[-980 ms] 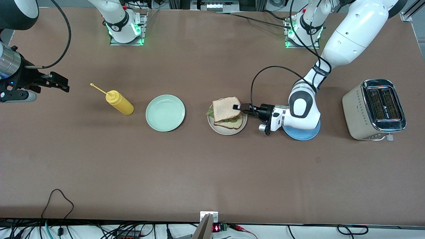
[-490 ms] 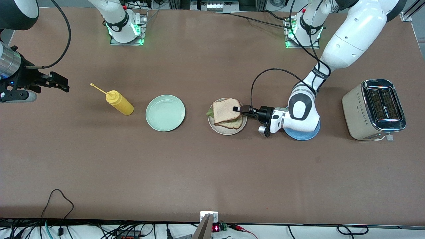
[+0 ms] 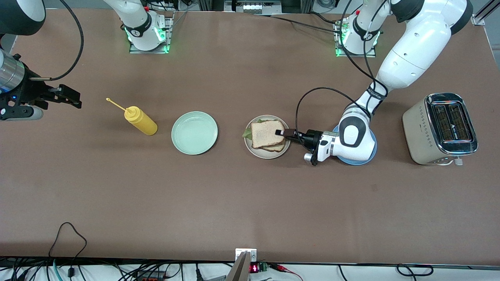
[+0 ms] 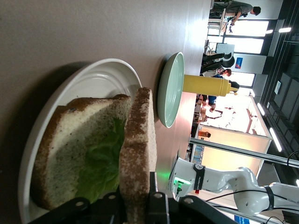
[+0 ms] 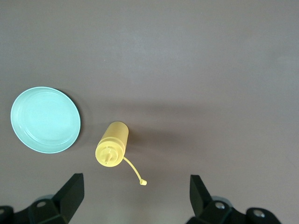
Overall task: Make sandwich in beige plate with both arms
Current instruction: 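Open the left gripper and draw it back from the sandwich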
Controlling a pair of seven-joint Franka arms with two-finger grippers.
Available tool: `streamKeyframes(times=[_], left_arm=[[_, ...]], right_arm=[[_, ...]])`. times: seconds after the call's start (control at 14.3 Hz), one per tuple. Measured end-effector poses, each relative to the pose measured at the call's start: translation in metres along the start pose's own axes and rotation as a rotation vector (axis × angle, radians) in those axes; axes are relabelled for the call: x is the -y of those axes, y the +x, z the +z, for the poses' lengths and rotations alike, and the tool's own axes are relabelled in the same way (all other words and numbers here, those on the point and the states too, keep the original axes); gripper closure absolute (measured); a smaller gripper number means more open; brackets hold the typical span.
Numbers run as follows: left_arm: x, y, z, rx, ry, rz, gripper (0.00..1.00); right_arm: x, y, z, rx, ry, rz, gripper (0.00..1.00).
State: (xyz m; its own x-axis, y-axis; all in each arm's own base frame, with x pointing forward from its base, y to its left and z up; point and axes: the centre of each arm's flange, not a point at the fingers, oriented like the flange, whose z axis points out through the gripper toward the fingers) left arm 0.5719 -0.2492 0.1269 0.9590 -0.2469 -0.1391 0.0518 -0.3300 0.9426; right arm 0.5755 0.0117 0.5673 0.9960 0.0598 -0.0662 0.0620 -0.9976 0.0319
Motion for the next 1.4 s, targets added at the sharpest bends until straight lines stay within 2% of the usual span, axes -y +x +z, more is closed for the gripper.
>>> streamKeyframes(times=[0.56, 1.12, 1.26, 1.4], left_arm=[[0.003, 0.003, -0.017, 0.016, 0.039, 0.033, 0.0], [-0.009, 0.003, -0.056, 0.063, 0.047, 0.082, 0.0], [-0.027, 0.004, -0.072, 0.069, 0.083, 0.101, 0.0], [-0.052, 0.005, -0.085, 0.086, 0.159, 0.094, 0.0]], right_arm=[[0.0, 0.0, 0.0, 0.0, 0.0, 0.0, 0.0], [0.0, 0.0, 0.0, 0.0, 0.0, 0.0, 0.0], [0.0, 0.0, 0.0, 0.0, 0.0, 0.0, 0.0], [0.0, 0.0, 0.0, 0.0, 0.0, 0.001, 0.0]])
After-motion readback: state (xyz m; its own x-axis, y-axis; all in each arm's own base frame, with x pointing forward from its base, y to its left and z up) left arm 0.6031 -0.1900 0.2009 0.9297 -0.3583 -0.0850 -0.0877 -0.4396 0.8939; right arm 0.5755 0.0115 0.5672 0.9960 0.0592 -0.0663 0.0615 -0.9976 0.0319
